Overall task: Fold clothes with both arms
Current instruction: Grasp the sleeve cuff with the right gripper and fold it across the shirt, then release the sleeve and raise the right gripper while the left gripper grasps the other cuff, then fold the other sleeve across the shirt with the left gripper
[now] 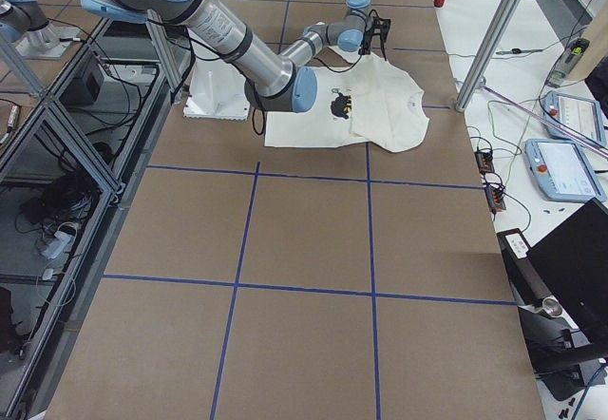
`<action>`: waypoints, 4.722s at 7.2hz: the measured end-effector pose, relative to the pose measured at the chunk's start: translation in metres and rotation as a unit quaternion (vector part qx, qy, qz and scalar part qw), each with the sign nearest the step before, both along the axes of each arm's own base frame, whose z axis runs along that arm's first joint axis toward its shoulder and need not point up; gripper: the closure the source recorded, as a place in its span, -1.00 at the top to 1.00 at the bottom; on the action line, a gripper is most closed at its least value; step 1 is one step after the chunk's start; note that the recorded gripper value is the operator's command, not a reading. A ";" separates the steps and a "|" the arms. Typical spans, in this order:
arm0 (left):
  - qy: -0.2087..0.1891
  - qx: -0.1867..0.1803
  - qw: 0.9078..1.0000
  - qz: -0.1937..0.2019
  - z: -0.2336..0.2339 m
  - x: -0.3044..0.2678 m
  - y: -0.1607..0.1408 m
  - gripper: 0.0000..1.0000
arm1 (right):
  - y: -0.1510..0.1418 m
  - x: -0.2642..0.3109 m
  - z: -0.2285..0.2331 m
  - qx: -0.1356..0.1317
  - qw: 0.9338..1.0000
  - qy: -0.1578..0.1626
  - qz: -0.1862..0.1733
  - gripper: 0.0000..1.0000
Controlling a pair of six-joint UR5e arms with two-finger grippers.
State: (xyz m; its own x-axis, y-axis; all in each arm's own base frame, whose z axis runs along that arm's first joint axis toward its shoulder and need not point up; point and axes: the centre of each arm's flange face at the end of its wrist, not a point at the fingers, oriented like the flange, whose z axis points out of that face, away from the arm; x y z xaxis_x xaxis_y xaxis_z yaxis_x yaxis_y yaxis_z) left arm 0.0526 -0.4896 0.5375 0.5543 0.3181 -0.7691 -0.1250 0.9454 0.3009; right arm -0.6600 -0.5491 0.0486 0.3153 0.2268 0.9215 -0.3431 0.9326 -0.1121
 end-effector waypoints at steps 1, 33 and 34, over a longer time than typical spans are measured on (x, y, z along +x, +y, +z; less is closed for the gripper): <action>0.006 -0.028 1.000 -0.011 -0.007 0.021 -0.016 0.99 | 0.025 -0.031 -0.012 0.015 1.000 0.008 0.014 1.00; 0.242 -0.285 0.900 -0.222 -0.490 0.567 -0.071 0.18 | 0.059 0.426 0.361 0.007 0.998 0.044 -0.046 1.00; 0.245 -0.279 0.900 -0.228 -0.483 0.590 -0.063 0.31 | 0.061 0.430 0.364 0.005 0.998 0.045 -0.044 1.00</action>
State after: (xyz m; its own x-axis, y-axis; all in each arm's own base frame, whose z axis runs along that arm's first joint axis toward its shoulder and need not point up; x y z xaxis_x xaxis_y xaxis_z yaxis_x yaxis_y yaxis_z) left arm 0.6426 -0.5525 0.0546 0.0797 -0.3689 -0.9260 0.3331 0.8855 -0.3241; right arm -0.2304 -0.4878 0.4128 0.4157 0.1850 0.8905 -0.2673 0.9607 -0.0748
